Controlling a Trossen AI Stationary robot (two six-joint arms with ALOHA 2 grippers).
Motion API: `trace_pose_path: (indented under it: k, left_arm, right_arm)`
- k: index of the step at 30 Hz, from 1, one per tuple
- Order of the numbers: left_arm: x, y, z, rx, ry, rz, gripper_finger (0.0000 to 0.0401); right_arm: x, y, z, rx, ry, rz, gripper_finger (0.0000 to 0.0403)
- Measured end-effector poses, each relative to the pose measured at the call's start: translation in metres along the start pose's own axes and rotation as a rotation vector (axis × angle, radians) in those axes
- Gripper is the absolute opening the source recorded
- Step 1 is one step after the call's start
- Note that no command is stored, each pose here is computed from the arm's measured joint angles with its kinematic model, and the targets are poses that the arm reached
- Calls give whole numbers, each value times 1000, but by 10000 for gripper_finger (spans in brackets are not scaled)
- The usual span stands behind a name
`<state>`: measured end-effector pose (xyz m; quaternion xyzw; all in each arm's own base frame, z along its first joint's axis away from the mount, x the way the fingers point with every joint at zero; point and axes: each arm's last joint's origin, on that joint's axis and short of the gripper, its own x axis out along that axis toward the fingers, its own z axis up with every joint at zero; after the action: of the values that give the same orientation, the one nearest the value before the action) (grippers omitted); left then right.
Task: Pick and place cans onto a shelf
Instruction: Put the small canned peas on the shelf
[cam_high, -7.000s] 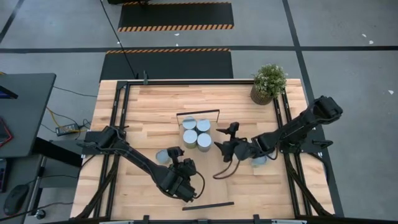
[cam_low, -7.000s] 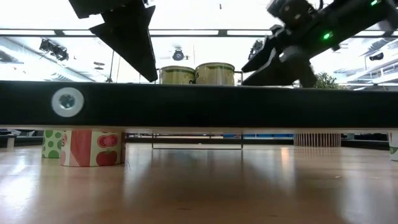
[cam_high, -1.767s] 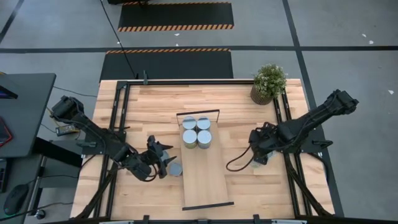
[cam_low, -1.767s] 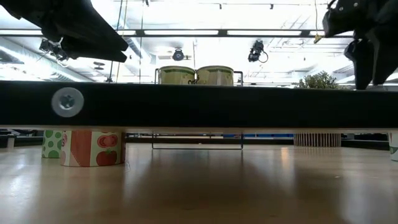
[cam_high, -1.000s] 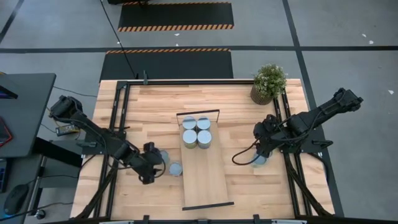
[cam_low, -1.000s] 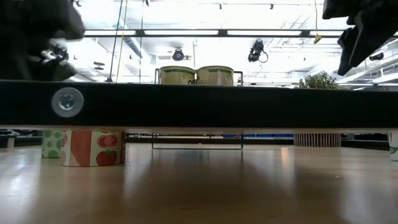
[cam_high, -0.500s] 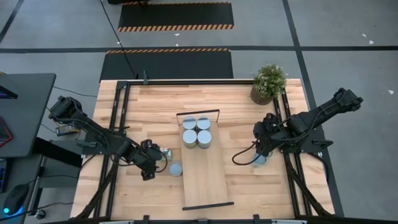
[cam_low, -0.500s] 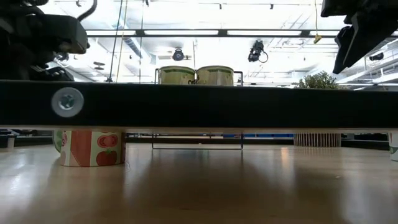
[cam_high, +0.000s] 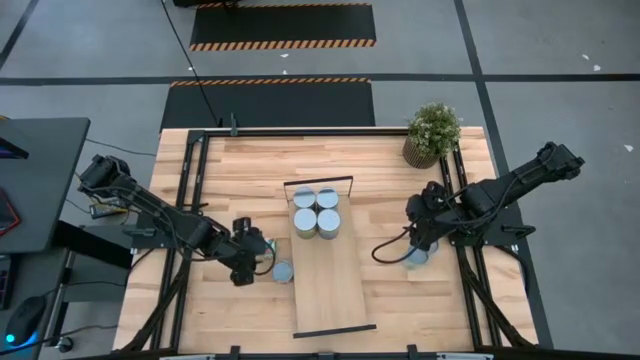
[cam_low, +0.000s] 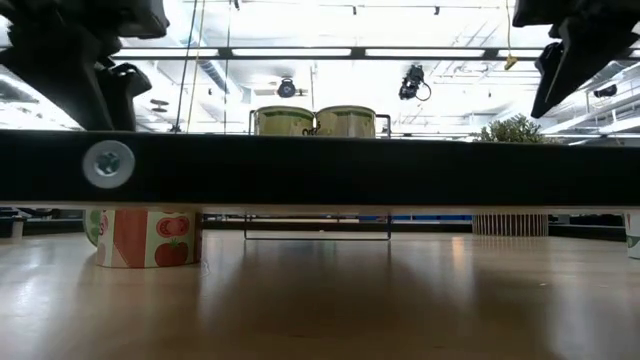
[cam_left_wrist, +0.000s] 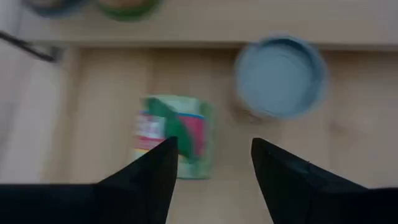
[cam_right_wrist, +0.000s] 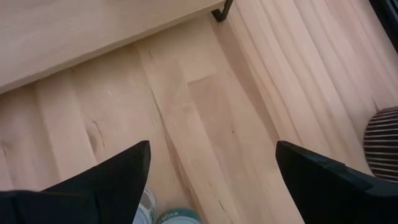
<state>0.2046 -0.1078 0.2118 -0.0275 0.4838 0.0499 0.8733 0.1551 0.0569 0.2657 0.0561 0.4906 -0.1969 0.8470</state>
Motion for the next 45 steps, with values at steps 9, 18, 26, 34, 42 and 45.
trace_pose_path:
  k: [9, 18, 26, 34, 42, 45]
  left_arm:
    - [-1, 7, -14, 303, 124, 74, 231]
    - [9, 16, -22, 415, 221, 162, 286]
    - [27, 17, -29, 760, 278, 137, 327]
    - [28, 12, -16, 1090, 176, 136, 322]
    - [29, 9, -11, 1532, 154, 110, 321]
    - [30, 9, -7, 1565, 124, 102, 322]
  right_arm:
    - [0, 2, 2, -1, -19, 17, 354]
    - [0, 4, 6, 10, -51, 42, 354]
    - [0, 6, 8, 10, -73, 60, 354]
    - [-1, 8, 10, 33, -95, 80, 354]
    - [-1, 8, 10, 68, -95, 83, 354]
    - [-1, 8, 11, 75, -95, 83, 354]
